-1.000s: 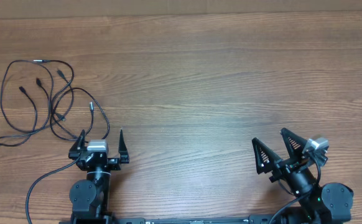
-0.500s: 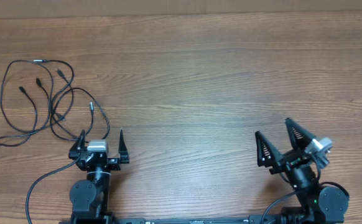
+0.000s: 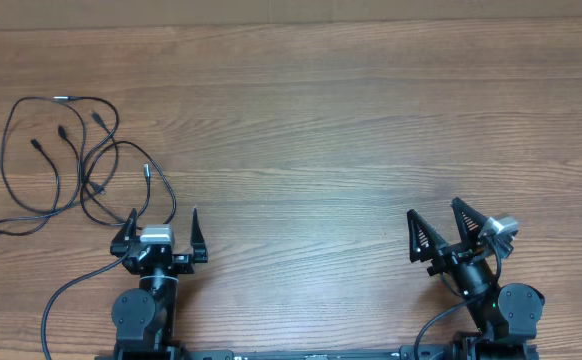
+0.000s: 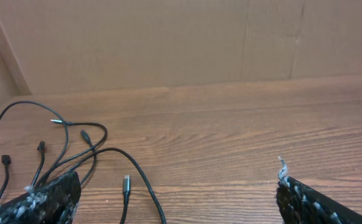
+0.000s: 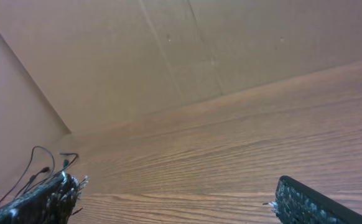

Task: Untangle cables

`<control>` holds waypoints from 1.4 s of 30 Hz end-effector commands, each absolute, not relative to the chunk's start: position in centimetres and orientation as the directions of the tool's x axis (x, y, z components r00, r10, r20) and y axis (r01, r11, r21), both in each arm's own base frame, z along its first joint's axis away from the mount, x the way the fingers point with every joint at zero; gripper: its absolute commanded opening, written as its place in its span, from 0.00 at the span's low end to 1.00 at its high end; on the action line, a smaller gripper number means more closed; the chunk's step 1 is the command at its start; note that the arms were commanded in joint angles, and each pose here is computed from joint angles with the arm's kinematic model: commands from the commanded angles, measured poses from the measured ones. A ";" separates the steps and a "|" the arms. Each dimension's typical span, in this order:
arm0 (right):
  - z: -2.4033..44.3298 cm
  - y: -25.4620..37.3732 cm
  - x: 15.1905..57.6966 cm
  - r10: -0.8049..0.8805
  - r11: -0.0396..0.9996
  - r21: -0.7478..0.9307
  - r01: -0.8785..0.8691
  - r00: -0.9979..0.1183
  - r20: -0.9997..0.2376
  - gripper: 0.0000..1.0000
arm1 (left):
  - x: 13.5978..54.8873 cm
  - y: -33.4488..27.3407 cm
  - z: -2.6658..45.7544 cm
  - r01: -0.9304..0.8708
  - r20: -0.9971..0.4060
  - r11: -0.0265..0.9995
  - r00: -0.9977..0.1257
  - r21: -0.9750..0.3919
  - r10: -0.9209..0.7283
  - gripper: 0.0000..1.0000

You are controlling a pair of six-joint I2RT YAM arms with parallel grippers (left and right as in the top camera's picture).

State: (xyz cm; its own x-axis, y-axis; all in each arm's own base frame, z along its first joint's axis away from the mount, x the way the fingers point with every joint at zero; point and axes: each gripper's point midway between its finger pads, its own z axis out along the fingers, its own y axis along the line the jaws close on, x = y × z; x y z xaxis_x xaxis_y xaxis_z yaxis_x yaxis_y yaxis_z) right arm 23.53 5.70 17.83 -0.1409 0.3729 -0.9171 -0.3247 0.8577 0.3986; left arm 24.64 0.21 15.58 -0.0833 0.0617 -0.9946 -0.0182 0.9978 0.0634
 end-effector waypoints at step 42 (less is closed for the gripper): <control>17.2 1.1 24.6 -0.191 0.978 -0.190 -0.084 0.002 -0.982 1.00 | 24.6 0.2 15.7 -0.019 -0.994 0.997 -0.076 0.079 0.077 1.00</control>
